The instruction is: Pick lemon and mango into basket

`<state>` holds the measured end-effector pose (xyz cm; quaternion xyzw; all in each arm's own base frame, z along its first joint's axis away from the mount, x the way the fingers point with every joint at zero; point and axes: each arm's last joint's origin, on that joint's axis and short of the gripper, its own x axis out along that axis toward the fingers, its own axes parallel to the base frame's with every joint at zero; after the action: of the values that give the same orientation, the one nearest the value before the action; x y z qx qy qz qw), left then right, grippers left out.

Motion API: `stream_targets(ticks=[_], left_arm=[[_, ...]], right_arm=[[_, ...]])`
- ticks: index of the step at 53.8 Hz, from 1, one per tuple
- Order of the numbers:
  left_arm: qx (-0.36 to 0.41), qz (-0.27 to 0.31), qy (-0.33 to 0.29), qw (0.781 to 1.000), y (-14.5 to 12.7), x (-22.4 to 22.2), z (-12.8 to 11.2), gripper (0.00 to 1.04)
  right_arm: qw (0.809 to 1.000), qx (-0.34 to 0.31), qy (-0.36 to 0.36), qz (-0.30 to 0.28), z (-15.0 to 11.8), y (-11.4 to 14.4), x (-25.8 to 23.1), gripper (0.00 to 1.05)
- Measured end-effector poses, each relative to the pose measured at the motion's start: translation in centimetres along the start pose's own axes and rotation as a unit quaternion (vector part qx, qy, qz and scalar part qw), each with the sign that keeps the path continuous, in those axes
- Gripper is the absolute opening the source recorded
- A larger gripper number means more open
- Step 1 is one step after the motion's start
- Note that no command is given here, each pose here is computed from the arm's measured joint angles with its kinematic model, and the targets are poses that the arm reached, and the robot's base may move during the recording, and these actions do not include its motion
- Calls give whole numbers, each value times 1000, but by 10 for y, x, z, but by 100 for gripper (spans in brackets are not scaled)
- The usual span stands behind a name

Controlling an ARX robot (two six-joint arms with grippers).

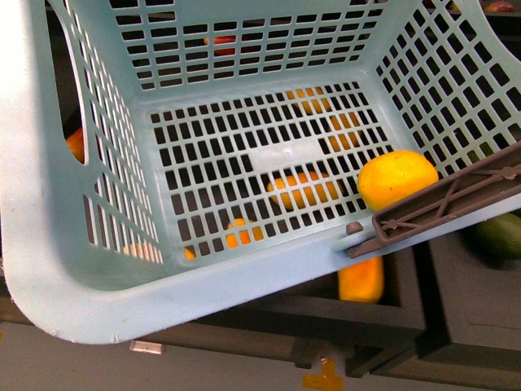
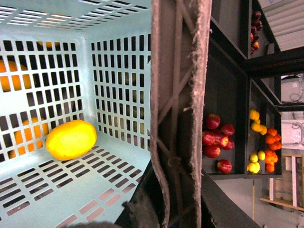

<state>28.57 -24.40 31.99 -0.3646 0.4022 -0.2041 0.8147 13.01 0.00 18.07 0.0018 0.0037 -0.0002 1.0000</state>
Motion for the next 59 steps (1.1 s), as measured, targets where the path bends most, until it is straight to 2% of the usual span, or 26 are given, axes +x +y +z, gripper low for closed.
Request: stream_targets(ticks=[59], left_arm=[[0,1,-2,1000,1,0,1,7]], right_arm=[[1000,0,0,2,0,0,0,96]])
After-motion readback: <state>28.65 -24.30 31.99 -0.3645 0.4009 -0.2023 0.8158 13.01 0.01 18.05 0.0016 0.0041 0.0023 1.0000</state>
